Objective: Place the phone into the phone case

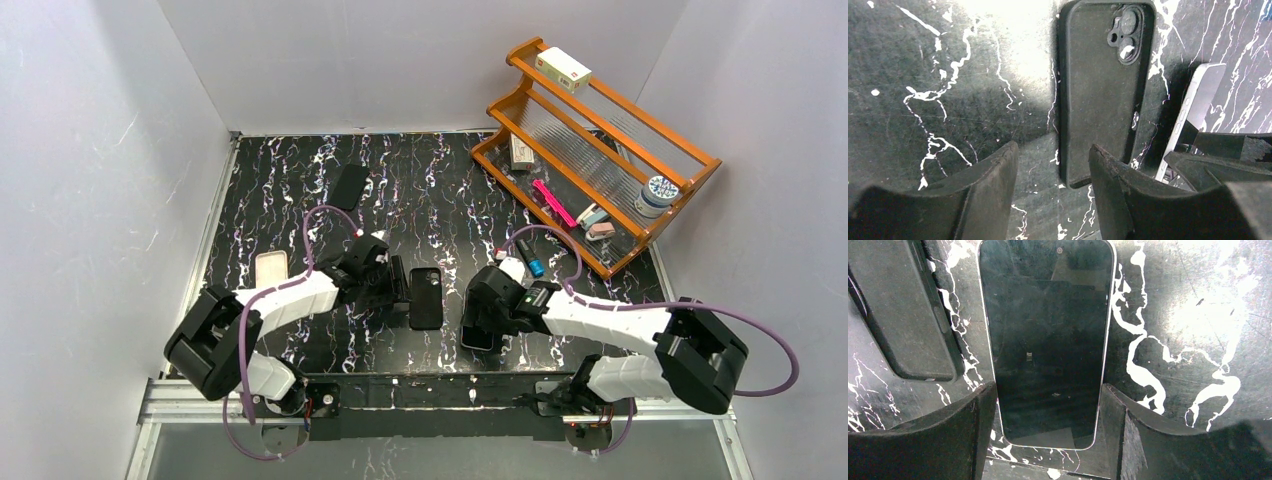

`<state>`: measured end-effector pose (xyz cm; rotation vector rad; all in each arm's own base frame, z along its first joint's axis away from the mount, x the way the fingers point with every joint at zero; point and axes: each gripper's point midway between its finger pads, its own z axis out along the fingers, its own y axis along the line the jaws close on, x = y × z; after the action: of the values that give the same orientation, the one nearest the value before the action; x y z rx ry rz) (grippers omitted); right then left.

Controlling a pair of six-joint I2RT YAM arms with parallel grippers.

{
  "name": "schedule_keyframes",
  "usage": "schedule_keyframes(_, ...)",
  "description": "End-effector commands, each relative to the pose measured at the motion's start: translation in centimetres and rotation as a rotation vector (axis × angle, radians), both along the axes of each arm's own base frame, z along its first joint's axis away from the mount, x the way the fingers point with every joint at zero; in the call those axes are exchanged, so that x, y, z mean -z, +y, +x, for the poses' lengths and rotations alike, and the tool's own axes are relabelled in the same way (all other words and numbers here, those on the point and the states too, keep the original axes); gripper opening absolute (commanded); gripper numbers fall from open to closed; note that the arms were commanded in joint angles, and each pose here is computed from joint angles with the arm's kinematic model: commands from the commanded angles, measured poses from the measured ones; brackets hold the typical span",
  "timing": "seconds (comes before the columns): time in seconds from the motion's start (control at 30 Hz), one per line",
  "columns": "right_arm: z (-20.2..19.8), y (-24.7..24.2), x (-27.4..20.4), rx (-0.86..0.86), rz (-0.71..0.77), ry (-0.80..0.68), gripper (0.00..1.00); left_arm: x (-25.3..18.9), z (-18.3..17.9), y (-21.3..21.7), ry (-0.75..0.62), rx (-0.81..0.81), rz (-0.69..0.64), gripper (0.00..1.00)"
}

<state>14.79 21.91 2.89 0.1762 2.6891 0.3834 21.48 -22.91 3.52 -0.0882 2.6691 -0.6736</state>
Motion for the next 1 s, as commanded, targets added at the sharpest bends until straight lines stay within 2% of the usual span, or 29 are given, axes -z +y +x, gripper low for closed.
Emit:
schedule_keyframes(0.0, -0.5, 0.0, 0.3, 0.01, 0.031, 0.016, 0.46, -1.3, 1.2, -1.5, -0.072, -0.006, -0.001, 0.5)
schedule_keyframes(0.17, -0.8, 0.4, -0.1, 0.005, 0.065, 0.022, 0.46, 0.1, 1.0, -1.3, -0.061, 0.002, 0.053, 0.4)
schedule_keyframes(0.33, -1.1, 0.9, -0.3, -0.005, 0.102, 0.034, 0.45, 0.9, 0.4, -2.0, -0.042, 0.03, 0.071, 0.35)
schedule_keyframes(0.4, -1.2, 0.9, -0.4, 0.001, 0.114, 0.036, 0.44, 1.2, 0.4, -2.0, -0.059, 0.035, 0.101, 0.25)
schedule_keyframes(0.43, -1.2, 1.0, -0.5, 0.002, 0.124, 0.035, 0.44, 1.4, 0.2, -2.0, -0.056, 0.039, 0.112, 0.16)
schedule_keyframes(0.57, -1.1, 1.2, -1.1, -0.004, 0.147, 0.019, 0.44, 1.7, -1.0, -1.7, -0.03, 0.033, 0.158, 0.01)
schedule_keyframes(0.87, -0.8, 2.3, -2.4, -0.016, 0.219, -0.008, 0.41, 0.3, -2.5, -1.4, -0.058, -0.049, 0.151, 0.0)
schedule_keyframes(0.97, -0.6, 2.8, -3.2, -0.034, 0.233, -0.018, 0.41, 0.6, -3.1, -1.3, -0.029, -0.085, 0.134, 0.02)
